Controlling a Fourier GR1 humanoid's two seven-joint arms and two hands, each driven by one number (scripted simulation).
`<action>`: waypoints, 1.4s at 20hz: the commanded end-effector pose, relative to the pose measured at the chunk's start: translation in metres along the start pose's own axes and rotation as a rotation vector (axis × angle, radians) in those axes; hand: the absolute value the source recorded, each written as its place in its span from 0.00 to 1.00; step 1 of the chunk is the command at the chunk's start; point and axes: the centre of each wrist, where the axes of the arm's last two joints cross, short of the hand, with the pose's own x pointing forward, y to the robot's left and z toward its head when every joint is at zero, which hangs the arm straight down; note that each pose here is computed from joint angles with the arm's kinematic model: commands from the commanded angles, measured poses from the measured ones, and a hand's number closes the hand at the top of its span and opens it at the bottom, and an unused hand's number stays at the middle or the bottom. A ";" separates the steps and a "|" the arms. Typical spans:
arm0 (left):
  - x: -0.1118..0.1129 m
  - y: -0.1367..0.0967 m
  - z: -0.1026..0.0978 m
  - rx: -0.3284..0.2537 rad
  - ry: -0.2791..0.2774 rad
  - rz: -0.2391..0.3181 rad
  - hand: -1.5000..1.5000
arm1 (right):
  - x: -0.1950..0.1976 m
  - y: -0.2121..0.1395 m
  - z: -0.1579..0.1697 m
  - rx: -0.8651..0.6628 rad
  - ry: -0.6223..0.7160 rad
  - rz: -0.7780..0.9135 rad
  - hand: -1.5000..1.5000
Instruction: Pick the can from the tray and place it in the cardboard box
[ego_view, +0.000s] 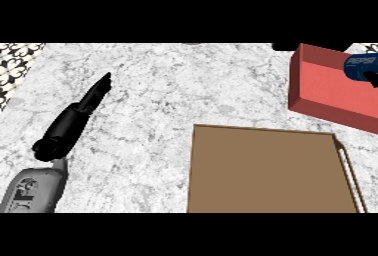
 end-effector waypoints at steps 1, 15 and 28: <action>-0.003 -0.005 0.006 -0.005 -0.001 0.011 0.50 | -0.028 0.005 0.003 0.189 0.102 0.064 1.00; 0.024 -0.005 -0.016 -0.037 -0.049 -0.005 0.50 | -0.080 0.012 0.022 0.588 0.099 0.080 0.00; 0.013 -0.009 -0.010 -0.017 -0.032 0.014 0.50 | -0.083 0.024 0.008 0.061 -0.040 -0.831 0.00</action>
